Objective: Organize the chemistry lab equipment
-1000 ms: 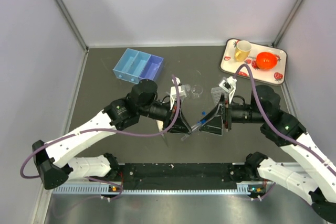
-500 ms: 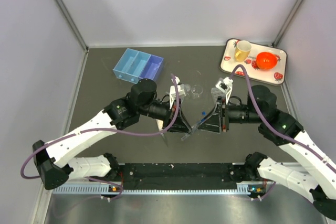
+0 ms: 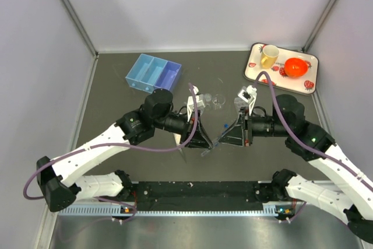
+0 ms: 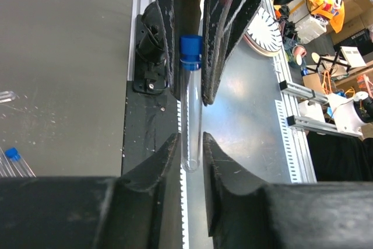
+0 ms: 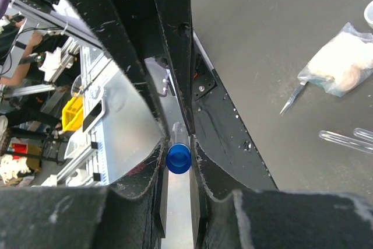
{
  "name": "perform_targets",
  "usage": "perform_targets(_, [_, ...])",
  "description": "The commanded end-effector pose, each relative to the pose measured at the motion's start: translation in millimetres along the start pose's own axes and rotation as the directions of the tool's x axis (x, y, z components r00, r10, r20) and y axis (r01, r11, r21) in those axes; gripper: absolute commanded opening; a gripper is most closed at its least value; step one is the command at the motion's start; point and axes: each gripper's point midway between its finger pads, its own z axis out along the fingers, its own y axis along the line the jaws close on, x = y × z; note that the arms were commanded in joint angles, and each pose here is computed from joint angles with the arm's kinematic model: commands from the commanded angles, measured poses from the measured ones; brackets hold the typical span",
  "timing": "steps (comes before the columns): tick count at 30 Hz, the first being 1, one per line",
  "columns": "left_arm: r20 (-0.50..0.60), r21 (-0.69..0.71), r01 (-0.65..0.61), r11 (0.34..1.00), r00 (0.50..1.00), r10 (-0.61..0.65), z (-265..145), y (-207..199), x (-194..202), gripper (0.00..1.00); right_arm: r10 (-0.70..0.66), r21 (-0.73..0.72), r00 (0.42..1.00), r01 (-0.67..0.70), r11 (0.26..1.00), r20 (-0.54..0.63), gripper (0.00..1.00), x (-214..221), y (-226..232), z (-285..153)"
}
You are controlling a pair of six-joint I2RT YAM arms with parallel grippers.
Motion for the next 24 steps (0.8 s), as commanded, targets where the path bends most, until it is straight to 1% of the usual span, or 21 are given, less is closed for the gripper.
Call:
perform_targets(1, [0.001,0.015,-0.009,1.000,1.000,0.009,-4,-6,5,0.30,-0.063,0.014,0.996,0.062,0.998,0.067,0.00,-20,3,0])
perform_targets(2, [0.000,0.015,-0.012,1.000,1.000,0.012,-4,-6,6,0.33,-0.068,0.027,0.995,0.066,0.997,0.069,0.00,-20,1,0])
perform_targets(4, [0.001,0.000,-0.014,1.000,1.000,0.014,-5,-5,6,0.57,-0.070,0.048,0.995,0.067,0.997,0.072,0.00,-23,-2,0])
perform_targets(5, [-0.007,-0.010,-0.012,1.000,1.000,0.012,-6,-3,8,0.79,-0.081,0.070,0.994,0.075,0.995,0.078,0.00,-25,-5,0])
perform_targets(6, [-0.005,-0.037,-0.014,0.999,1.000,0.014,-7,-1,5,0.98,-0.086,0.094,0.993,0.078,0.993,0.080,0.00,-27,-7,-2])
perform_targets(7, [-0.004,-0.068,-0.018,0.998,1.000,0.018,-8,3,3,0.99,-0.088,0.123,0.993,0.078,0.989,0.080,0.00,-29,-12,-3])
perform_targets(9, [-0.011,-0.157,-0.025,0.987,1.000,0.023,-17,9,-3,0.99,-0.137,0.229,0.985,0.110,0.967,0.103,0.00,-42,-25,-9])
perform_targets(10, [0.005,-0.234,-0.034,0.972,0.999,0.037,-21,19,-9,0.99,-0.133,0.291,0.988,0.103,0.951,0.084,0.00,-40,-36,-13])
perform_targets(11, [0.029,-0.300,-0.052,0.952,0.997,0.064,-30,21,-21,0.99,-0.158,0.417,0.984,0.108,0.902,0.086,0.00,-47,-60,-17])
perform_targets(12, [0.028,-0.365,-0.039,0.930,0.998,0.053,-37,28,-20,0.99,-0.177,0.479,0.980,0.110,0.871,0.096,0.00,-56,-68,-23])
perform_targets(13, [0.051,-0.497,-0.029,0.868,0.997,0.063,-50,48,-26,0.98,-0.175,0.546,0.982,0.107,0.831,0.073,0.00,-54,-81,-29])
perform_targets(14, [0.075,-0.557,-0.019,0.830,0.995,0.073,-61,51,-35,0.98,-0.193,0.664,0.979,0.097,0.742,0.072,0.00,-63,-107,-40])
perform_targets(15, [0.062,-0.618,0.004,0.786,0.997,0.043,-72,59,-28,0.98,-0.201,0.707,0.976,0.086,0.702,0.081,0.00,-70,-113,-47])
perform_targets(16, [0.079,-0.707,0.022,0.707,0.996,0.048,-87,73,-30,0.98,-0.208,0.760,0.974,0.071,0.646,0.086,0.00,-76,-126,-56])
perform_targets(18, [0.094,-0.753,0.052,0.656,0.995,0.028,-99,77,-25,0.98,-0.191,0.827,0.977,0.028,0.561,0.097,0.00,-85,-150,-67])
perform_targets(20, [0.104,-0.756,0.060,0.651,0.994,0.030,-104,75,-20,0.99,-0.177,0.884,0.977,-0.025,0.466,0.121,0.00,-92,-175,-82])
perform_targets(21, [0.112,-0.775,0.066,0.629,0.993,0.033,-109,78,-18,0.99,-0.151,0.904,0.982,-0.035,0.427,0.109,0.00,-90,-191,-80])
perform_targets(22, [0.123,-0.777,0.069,0.626,0.992,0.043,-113,75,-18,0.99,-0.156,0.929,0.981,-0.052,0.368,0.117,0.00,-93,-203,-88])
perform_targets(24, [0.123,-0.792,0.073,0.606,0.991,0.041,-118,78,-11,0.99,-0.144,0.957,0.982,-0.078,0.281,0.122,0.00,-95,-232,-92])
